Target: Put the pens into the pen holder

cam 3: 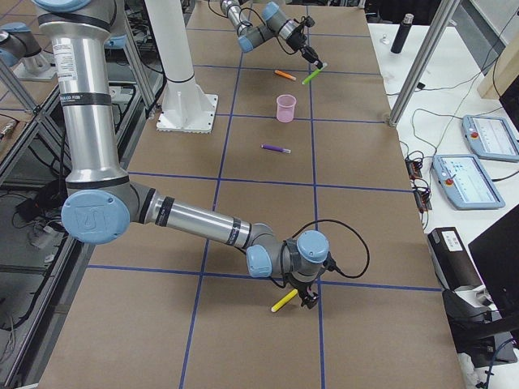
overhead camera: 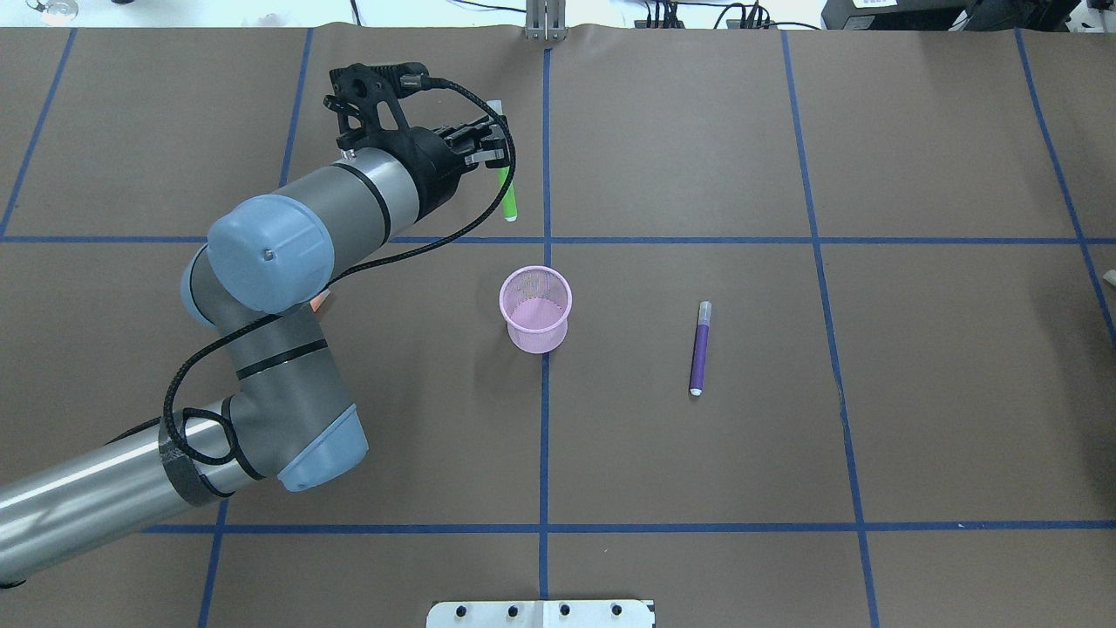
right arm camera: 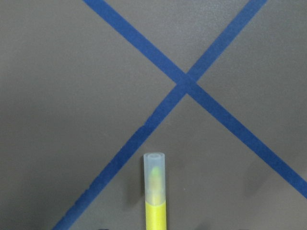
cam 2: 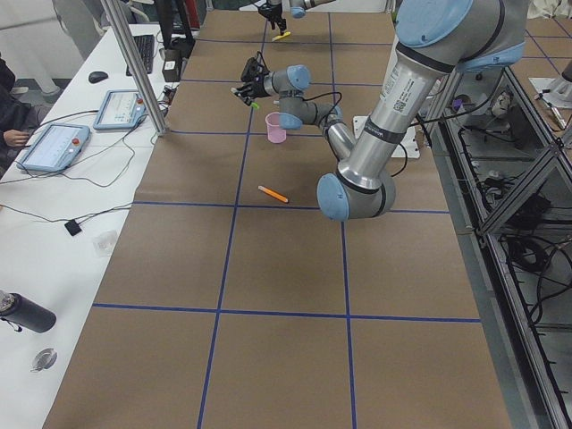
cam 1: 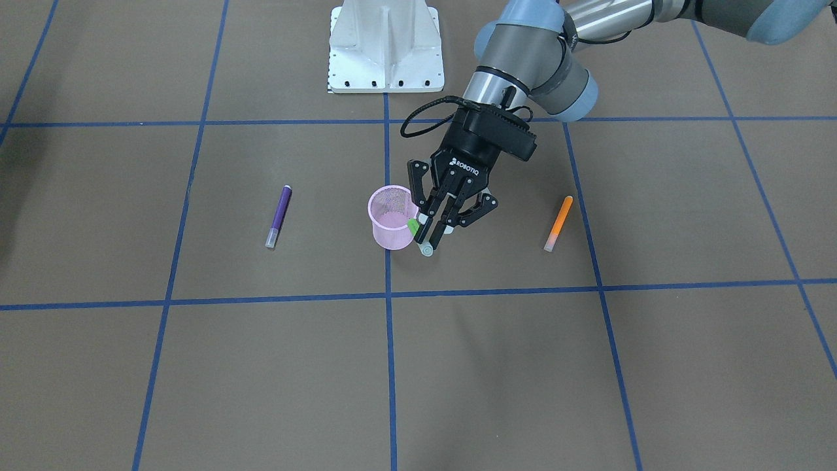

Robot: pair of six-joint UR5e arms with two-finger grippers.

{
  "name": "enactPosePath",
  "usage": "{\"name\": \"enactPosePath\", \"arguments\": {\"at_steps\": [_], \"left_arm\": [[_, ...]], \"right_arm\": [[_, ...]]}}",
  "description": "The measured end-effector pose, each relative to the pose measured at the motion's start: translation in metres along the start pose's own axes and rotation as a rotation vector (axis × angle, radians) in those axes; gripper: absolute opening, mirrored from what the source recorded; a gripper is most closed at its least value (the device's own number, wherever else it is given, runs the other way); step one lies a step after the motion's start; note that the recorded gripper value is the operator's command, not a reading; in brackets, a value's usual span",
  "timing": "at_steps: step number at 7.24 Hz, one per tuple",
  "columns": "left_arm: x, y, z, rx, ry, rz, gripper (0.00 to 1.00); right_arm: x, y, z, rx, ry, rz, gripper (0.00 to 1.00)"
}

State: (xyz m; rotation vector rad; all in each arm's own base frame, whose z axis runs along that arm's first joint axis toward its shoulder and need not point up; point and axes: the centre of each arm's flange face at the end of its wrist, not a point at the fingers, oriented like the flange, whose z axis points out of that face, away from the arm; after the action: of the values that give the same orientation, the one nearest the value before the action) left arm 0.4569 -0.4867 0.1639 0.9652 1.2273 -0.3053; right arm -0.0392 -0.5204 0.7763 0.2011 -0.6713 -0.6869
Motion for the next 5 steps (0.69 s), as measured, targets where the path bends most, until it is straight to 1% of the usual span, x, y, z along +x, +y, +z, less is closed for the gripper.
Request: {"name": "enactPosePath", "arguments": {"at_steps": [1,2,3,4,5], "left_arm": [[0.0,0.0,0.0,0.0,0.0,0.0,0.0],[0.0,-0.001,-0.001,0.0,0.001,0.0,0.0],[0.0,-0.001,-0.001,0.0,0.003,0.0,0.0],[0.001,-0.001,-0.001,0.0,0.005,-0.001,0.0],[0.001,-0.001,-0.002,-0.001,0.006,-0.002,0.0]], "right_arm": [[-0.001,-0.002,0.003,-0.004,-0.008,-0.002,0.76],[-0.002,-0.002,0.007,-0.01,-0.014,-0.003,0.74],[-0.003,-0.003,0.01,-0.015,-0.018,-0.004,0.7],[-0.002,-0.004,0.013,-0.019,-0.022,-0.004,0.65],[-0.002,-0.005,0.014,-0.021,-0.025,-0.003,0.58]]}}
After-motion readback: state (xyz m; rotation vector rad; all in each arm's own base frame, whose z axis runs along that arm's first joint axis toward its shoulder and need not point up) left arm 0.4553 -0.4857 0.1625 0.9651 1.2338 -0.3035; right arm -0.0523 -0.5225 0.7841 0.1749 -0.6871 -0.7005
